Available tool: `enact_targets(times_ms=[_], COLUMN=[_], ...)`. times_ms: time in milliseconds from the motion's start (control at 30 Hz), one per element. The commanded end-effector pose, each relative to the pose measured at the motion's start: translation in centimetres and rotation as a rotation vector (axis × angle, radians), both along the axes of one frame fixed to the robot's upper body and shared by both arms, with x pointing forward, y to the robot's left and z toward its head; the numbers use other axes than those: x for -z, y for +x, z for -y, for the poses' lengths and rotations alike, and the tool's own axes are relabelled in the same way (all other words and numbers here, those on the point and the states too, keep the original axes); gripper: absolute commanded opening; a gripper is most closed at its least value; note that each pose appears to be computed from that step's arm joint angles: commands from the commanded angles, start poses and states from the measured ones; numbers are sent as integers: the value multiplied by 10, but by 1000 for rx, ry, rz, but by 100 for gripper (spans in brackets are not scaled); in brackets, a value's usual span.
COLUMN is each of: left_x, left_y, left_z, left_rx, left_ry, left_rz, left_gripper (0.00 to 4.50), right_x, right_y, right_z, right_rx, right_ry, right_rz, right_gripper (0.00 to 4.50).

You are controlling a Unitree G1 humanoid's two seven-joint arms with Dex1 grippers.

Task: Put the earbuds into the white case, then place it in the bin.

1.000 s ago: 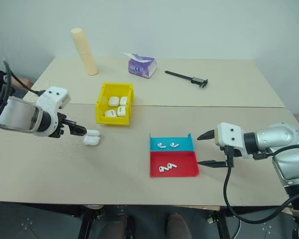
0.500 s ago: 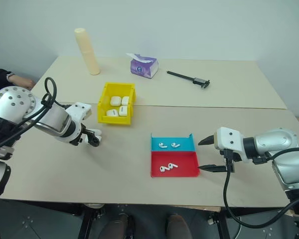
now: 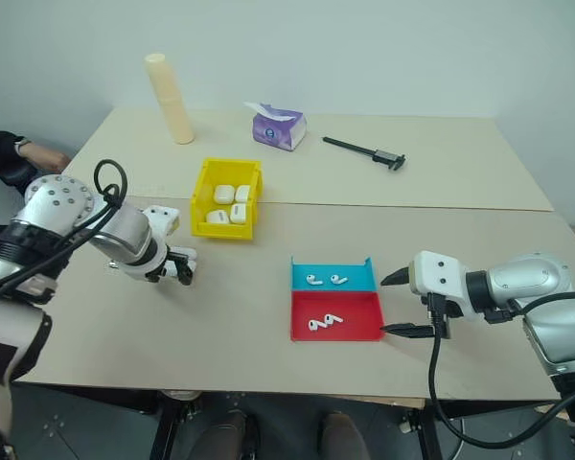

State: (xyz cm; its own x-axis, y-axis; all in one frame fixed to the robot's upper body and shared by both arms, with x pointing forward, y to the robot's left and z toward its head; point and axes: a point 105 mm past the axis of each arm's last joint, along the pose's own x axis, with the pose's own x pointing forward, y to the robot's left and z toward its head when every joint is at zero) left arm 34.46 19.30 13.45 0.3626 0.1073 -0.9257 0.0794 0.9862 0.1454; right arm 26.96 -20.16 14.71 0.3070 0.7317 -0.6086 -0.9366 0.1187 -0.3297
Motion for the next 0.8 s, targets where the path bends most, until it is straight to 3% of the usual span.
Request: enact_targets(times_ms=[33,800], left_x=[-19,-8], left_y=[10,19], left_z=[0,-1], left_rx=[-16,-9], left_ry=[-7,6], left_rz=[57,31], left_gripper=[450,450], right_x=[-12,-5], right_y=[0,-4], right_z=[4,6], right_rx=[19,49], right_ry=[-11,-33], right_rz=[43,34], right_gripper=[445,445])
